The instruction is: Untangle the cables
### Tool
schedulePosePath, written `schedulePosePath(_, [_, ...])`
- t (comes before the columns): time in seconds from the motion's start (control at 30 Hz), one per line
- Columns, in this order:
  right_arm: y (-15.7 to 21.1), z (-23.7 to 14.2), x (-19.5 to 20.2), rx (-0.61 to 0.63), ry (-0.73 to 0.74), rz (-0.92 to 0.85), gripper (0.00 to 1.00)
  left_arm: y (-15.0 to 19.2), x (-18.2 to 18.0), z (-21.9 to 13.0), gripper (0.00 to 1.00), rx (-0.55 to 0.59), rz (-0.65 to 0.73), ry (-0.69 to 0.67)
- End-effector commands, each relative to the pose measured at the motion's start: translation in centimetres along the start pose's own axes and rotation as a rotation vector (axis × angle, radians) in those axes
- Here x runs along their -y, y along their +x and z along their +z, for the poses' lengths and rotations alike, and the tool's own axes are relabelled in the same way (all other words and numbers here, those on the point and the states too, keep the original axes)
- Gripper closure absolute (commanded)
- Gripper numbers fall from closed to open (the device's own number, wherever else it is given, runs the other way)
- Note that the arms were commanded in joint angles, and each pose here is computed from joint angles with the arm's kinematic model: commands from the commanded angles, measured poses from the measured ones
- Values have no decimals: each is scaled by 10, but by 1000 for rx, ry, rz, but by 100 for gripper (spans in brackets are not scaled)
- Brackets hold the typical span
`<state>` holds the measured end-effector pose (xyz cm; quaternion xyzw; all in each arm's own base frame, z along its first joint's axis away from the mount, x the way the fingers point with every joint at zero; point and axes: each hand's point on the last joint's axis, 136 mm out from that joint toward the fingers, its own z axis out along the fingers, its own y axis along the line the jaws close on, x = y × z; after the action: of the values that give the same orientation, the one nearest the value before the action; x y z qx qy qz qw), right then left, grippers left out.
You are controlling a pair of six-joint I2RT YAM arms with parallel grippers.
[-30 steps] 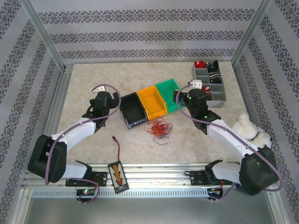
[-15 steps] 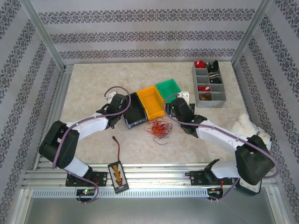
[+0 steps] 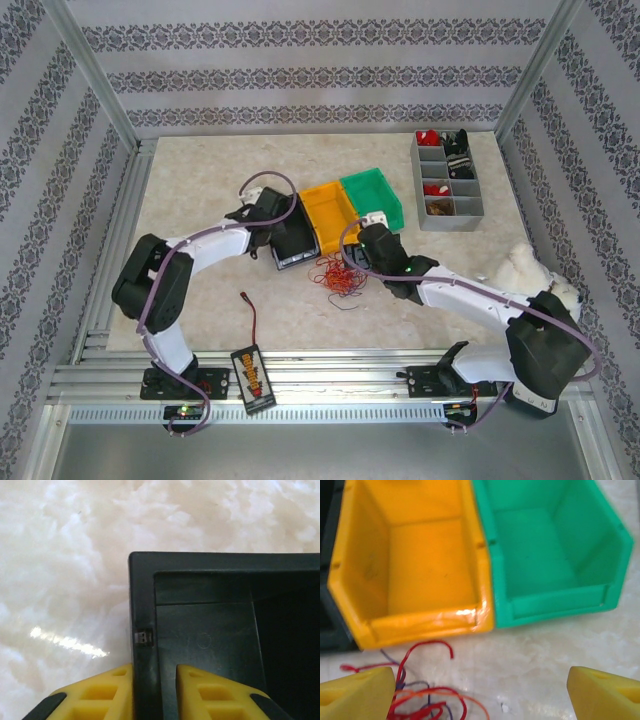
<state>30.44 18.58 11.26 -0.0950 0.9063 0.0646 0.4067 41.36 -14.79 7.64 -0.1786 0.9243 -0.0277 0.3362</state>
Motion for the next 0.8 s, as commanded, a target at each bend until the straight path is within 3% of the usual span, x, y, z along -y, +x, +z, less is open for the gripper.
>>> schedulePosePath(0.0, [20,-3,-11,-78,-77,-54,11,-7,1,5,76,-39,168,-26])
schedulePosePath(0.2, [23,5,-7,-121,-109,30,12,-37,4,26,81,-57,230,3])
schedulePosePath(0.4, [8,8,2,-100,-178,165,14,-73,21,18,45,-3,329,58])
schedulePosePath(0.53, [6,12,17,-111,-182,240,18,-82,45,-17,34,78,368,199])
schedulePosePath(0.63, [13,18,27,-139,-196,290,28,-52,76,-53,32,78,475,403])
schedulePosePath(0.77, [26,25,28,-192,-230,310,40,27,103,-87,31,-72,634,589])
